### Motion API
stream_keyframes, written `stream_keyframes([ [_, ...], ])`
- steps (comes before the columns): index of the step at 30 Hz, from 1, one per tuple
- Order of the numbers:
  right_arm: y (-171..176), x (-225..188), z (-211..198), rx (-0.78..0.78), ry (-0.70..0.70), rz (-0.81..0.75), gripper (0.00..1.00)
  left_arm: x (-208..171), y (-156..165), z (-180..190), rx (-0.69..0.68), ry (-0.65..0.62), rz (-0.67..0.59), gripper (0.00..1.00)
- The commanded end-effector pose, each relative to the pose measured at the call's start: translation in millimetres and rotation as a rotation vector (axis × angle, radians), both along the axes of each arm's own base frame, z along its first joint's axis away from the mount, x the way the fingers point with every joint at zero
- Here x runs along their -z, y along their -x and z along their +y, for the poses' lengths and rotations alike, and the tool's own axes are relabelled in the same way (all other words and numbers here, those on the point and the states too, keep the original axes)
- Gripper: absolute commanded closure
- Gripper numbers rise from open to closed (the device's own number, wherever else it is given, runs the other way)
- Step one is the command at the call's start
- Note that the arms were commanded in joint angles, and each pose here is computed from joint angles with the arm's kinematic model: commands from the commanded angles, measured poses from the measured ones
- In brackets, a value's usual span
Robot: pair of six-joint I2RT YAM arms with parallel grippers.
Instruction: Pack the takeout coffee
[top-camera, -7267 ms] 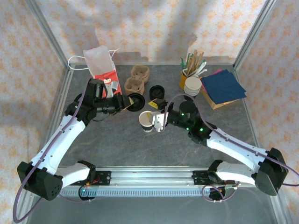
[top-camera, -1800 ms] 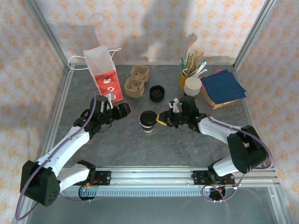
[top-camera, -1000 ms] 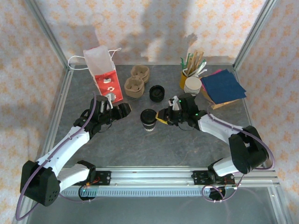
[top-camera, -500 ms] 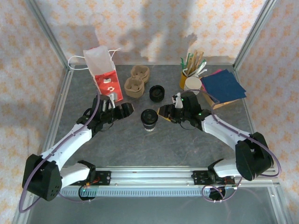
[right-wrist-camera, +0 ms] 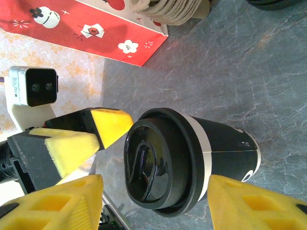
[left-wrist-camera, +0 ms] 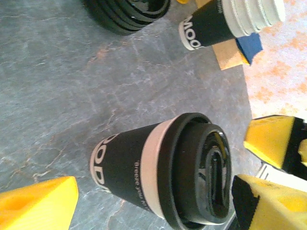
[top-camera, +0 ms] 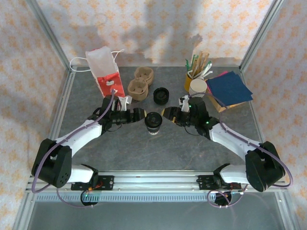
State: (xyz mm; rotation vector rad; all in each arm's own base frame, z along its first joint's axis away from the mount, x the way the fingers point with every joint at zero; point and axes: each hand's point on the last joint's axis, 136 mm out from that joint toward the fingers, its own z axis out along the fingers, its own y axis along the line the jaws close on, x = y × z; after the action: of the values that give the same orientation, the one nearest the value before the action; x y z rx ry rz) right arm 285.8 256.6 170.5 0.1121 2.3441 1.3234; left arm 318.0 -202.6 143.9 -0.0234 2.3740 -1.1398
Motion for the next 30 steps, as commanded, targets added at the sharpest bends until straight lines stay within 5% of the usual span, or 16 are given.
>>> stream_keyframes([
  [1,-4,3,5,0.003,-0.017,-0.019,0.42,-22,-9,-12,0.067,0.055,-0.094,0.15],
  [30,-11,23,26,-0.056,0.017,0.018,0.44,1,-16,-31,0.098,0.027,-0.037,0.34],
])
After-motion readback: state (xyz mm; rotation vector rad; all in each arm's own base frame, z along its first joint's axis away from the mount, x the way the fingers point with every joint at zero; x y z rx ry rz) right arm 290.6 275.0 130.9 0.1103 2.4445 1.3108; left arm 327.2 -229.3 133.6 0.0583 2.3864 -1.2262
